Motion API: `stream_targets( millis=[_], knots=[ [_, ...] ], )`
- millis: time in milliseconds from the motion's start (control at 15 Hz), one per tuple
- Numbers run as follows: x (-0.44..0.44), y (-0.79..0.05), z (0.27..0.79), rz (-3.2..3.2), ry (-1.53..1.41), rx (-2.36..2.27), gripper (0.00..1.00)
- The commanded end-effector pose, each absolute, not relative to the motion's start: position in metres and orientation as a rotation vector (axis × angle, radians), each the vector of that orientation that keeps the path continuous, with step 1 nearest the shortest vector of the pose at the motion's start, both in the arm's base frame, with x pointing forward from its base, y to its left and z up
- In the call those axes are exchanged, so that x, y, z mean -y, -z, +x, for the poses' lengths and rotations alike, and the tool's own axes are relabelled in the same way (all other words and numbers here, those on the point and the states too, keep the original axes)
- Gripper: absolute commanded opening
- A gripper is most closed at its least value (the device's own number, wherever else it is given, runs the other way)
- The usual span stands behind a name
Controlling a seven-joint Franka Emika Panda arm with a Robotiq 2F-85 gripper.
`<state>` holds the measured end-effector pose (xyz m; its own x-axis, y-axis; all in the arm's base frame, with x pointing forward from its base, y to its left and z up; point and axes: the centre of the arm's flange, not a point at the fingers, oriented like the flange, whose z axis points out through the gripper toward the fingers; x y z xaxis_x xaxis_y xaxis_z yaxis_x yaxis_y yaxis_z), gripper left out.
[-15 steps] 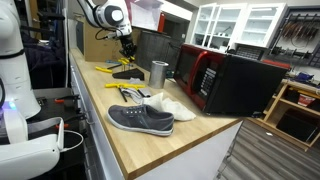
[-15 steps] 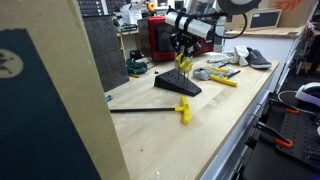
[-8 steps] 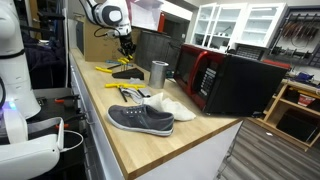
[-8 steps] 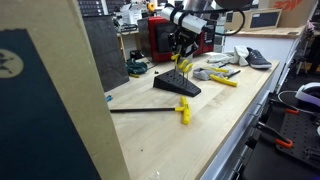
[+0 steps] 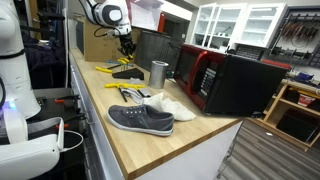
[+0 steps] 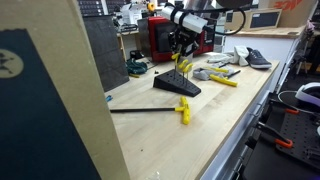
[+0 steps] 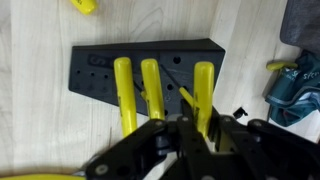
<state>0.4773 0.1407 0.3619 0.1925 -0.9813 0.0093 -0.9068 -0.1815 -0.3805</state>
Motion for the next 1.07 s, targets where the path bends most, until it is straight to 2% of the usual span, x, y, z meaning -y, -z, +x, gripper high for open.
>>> stream_targets(
  millis=[0,267,1000],
  knots=[
    [-0.142,-0.373,0.474,-2.207,0.385,-1.803,0.04],
    [-0.145,-0.368,0.472,-2.245,0.351,-1.809,0.04],
    [-0.145,-0.362,0.472,-2.401,0.481,-1.770,0.04]
  ],
)
